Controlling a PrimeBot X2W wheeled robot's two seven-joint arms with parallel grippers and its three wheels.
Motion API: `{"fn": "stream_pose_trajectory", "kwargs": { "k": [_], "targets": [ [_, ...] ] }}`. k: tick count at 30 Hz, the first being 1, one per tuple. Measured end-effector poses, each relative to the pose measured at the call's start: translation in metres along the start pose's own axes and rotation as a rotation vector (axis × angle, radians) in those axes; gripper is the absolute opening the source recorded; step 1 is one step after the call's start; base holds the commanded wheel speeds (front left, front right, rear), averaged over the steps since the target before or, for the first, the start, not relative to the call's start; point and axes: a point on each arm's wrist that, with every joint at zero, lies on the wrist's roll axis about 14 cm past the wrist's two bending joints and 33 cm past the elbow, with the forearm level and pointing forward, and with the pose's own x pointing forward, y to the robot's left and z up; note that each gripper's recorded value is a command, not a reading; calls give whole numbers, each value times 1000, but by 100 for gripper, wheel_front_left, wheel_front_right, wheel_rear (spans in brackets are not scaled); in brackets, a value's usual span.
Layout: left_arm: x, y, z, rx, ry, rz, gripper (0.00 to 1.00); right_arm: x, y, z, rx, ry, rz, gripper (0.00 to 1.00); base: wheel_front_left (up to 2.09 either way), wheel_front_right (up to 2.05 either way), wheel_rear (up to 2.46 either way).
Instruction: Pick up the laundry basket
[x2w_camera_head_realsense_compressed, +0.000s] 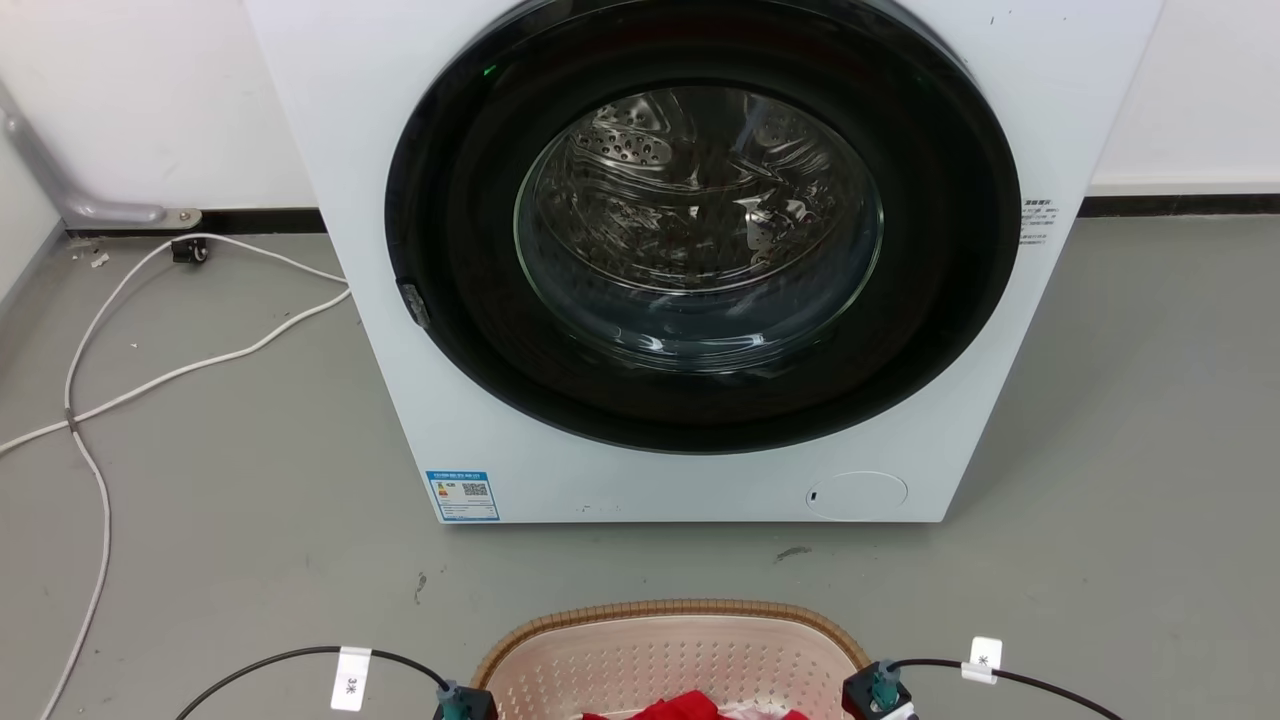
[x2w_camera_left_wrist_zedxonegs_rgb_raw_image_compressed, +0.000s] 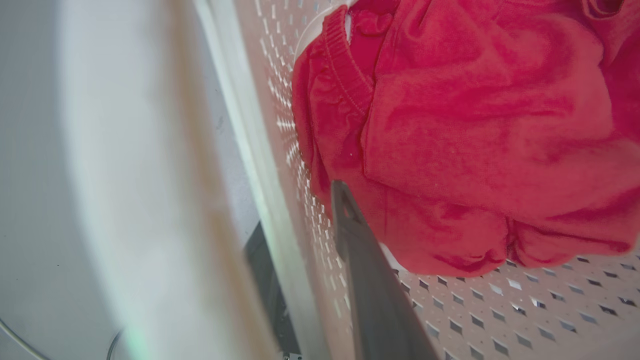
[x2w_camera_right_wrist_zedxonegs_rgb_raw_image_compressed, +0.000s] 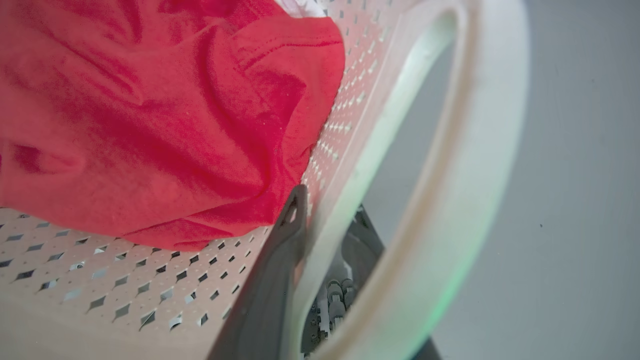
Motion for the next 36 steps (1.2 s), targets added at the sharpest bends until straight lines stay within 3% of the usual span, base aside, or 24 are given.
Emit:
{"fn": "stream_pose_trajectory", "kwargs": {
  "k": [36],
  "targets": [
    [0,0,-9,-8,12,-11,0,0,4,-7,2,19,11,0,0,0,0]
  ]
}}
